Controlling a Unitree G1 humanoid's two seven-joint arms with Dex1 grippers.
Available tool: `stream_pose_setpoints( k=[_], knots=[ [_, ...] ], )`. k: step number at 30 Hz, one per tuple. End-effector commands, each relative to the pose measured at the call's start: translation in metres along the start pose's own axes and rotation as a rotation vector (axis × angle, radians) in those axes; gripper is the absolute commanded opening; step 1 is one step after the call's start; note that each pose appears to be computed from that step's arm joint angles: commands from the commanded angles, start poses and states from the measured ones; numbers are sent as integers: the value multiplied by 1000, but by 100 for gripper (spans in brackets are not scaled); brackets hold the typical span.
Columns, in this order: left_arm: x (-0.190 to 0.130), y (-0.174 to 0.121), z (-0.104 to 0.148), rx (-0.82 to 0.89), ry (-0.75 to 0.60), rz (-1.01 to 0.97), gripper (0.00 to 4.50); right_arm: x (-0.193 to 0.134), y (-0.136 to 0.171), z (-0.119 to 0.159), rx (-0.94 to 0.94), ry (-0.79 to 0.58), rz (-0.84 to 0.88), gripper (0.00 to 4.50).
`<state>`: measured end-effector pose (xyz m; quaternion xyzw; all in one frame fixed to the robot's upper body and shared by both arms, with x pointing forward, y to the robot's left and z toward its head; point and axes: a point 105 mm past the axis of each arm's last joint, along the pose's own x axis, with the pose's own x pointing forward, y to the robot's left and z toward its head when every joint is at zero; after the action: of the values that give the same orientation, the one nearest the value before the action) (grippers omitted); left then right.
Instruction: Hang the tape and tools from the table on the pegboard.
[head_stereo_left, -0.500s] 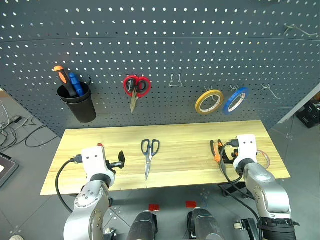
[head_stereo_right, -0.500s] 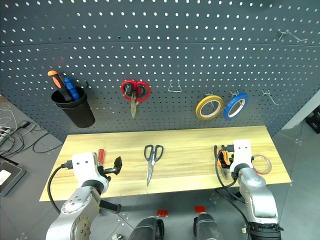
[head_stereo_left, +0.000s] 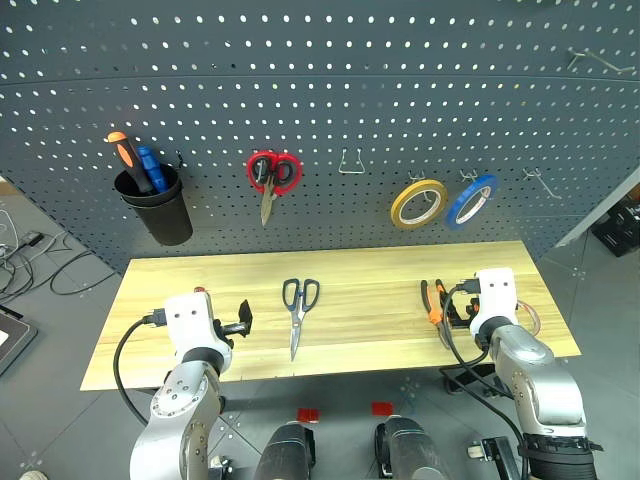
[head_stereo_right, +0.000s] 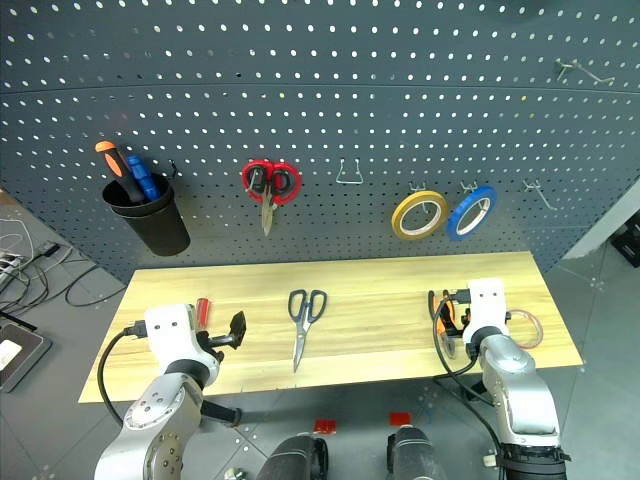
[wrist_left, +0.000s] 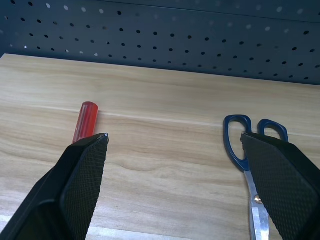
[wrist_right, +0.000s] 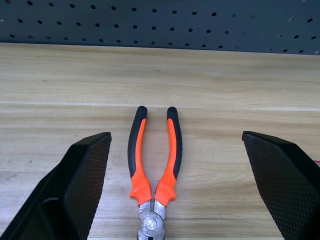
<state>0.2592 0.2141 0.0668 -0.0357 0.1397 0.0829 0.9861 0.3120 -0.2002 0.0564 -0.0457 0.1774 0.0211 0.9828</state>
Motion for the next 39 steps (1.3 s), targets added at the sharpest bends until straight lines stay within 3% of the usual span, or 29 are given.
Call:
stream_pose_setpoints(
  k=[1, 39],
  knots=[
    [-2, 0, 6, 1, -35, -1, 447, -3, -4, 16, -3, -57, -4, 450],
    [-10, -1, 6, -11, -27, 5, 447, -5, -2, 19, -16, -47, 17, 450]
  ],
)
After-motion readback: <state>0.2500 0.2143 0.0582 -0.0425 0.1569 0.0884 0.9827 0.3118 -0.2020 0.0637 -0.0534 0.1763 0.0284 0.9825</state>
